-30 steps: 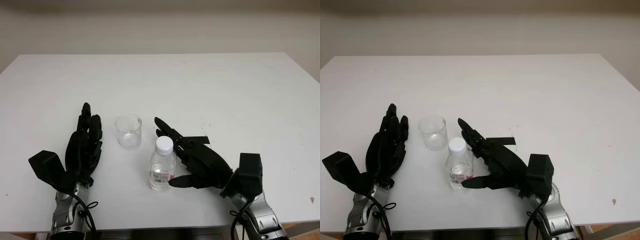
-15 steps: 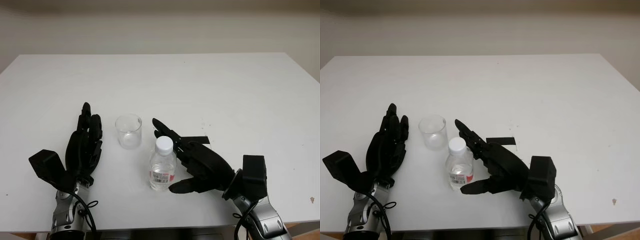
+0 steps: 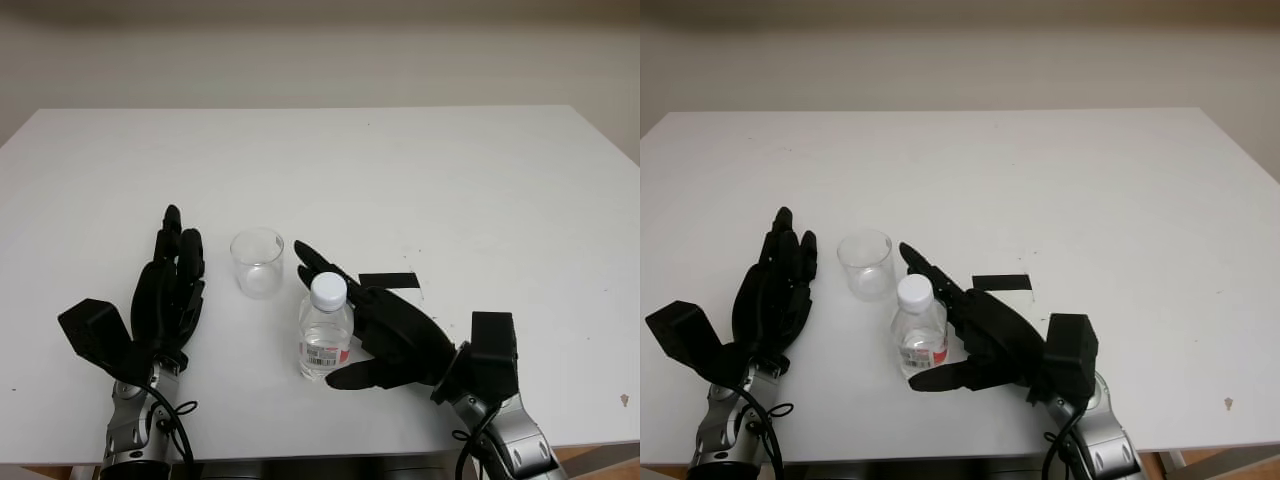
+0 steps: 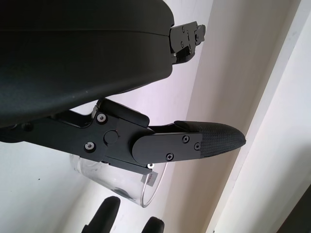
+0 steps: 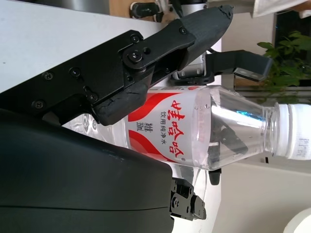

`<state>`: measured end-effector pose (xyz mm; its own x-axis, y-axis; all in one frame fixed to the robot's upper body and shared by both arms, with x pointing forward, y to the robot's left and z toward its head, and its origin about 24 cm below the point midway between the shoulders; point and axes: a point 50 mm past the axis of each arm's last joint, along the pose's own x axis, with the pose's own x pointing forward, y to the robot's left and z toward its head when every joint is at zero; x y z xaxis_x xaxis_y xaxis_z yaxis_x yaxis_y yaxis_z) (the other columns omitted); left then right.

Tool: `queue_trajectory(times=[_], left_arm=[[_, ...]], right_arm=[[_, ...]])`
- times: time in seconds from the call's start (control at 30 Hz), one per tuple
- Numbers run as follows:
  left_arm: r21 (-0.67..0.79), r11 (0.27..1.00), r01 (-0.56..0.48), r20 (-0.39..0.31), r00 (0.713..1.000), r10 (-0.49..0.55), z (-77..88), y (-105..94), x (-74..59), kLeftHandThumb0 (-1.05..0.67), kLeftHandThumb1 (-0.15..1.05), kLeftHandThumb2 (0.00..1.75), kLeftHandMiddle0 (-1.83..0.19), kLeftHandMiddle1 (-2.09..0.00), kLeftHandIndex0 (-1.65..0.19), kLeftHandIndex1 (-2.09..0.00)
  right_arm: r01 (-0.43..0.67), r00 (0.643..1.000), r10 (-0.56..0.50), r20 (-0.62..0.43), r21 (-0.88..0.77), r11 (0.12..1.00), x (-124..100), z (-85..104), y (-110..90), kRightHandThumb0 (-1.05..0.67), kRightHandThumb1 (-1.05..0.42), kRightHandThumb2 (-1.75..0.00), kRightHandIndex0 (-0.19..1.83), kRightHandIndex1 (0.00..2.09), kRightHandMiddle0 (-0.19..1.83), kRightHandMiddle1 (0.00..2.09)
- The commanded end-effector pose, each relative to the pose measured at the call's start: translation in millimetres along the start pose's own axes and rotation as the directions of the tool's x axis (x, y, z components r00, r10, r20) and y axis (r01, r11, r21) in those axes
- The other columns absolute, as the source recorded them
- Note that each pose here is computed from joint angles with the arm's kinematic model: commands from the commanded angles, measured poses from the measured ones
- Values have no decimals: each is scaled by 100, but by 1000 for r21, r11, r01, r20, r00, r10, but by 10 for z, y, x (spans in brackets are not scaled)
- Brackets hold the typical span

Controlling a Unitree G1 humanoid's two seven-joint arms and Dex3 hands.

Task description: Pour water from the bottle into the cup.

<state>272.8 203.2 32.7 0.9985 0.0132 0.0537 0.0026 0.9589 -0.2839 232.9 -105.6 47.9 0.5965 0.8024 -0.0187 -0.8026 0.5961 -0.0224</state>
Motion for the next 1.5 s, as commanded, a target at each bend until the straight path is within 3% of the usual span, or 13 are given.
queue_trajectory(times=[0.0,0.23,0.3,0.33,0.4,0.47,0.53,0.67,0.9,1.0,1.13,1.37,1.47], left_arm=[[-15,1000,-22,-58,998,21,-144,36,-92,-76,105,44,16,-5,16,-6],[-23,999,-29,-57,998,28,-159,36,-106,-76,105,42,15,-5,16,-6],[-26,999,-31,-57,998,29,-160,36,-109,-76,105,42,15,-6,16,-6],[-28,999,-31,-58,998,29,-159,35,-110,-76,105,42,15,-5,16,-6],[-26,999,-30,-58,998,28,-160,38,-113,-76,105,42,15,-5,16,-6],[-27,999,-32,-57,998,30,-160,39,-117,-76,105,42,16,-5,16,-6],[-28,999,-33,-56,998,31,-161,38,-121,-76,105,42,16,-5,16,-6],[-23,999,-31,-57,998,30,-162,35,-125,-76,105,43,15,-5,15,-6],[-21,999,-27,-60,998,26,-167,39,-127,-76,105,43,16,-5,16,-5],[-25,999,-31,-60,998,29,-166,41,-127,-76,105,42,16,-5,15,-6],[-23,999,-31,-58,998,30,-162,43,-127,-76,105,42,16,-5,15,-5],[-19,999,-29,-62,998,28,-158,52,-128,-76,105,42,16,-5,15,-5],[-18,999,-27,-62,998,26,-154,54,-124,-76,105,42,16,-5,16,-5]], right_arm=[[7,1000,-7,7,25,1000,35,8,-1,-97,-84,-5,-14,4,-14,4],[58,998,-58,11,14,998,67,-32,43,-89,-83,-5,18,22,7,15],[73,997,-73,7,-5,997,68,-39,54,-87,-82,-5,8,62,7,31],[80,997,-80,13,-11,997,70,-41,59,-86,-82,-5,-2,95,4,48],[104,994,-104,20,-18,994,72,-45,67,-77,-82,-5,-11,149,-11,114],[136,990,-135,28,-29,990,74,-49,74,-66,-84,-6,1,186,-6,166],[156,987,-154,39,-45,987,76,-50,78,-57,-90,-7,39,205,13,199],[162,986,-158,56,-88,983,75,-34,81,-55,-98,-6,116,209,62,209],[131,991,-124,46,-183,974,62,-15,85,-55,-105,-12,149,209,113,209],[129,991,-119,58,-209,969,62,-5,91,-53,-105,-21,176,209,143,209],[142,988,-127,87,-203,969,69,-10,95,-51,-105,-31,183,209,155,209],[268,957,-242,159,-170,948,121,103,-30,-49,-105,-38,183,209,147,209],[342,927,-301,221,-175,923,155,213,-147,-47,-105,-41,183,209,168,209]])
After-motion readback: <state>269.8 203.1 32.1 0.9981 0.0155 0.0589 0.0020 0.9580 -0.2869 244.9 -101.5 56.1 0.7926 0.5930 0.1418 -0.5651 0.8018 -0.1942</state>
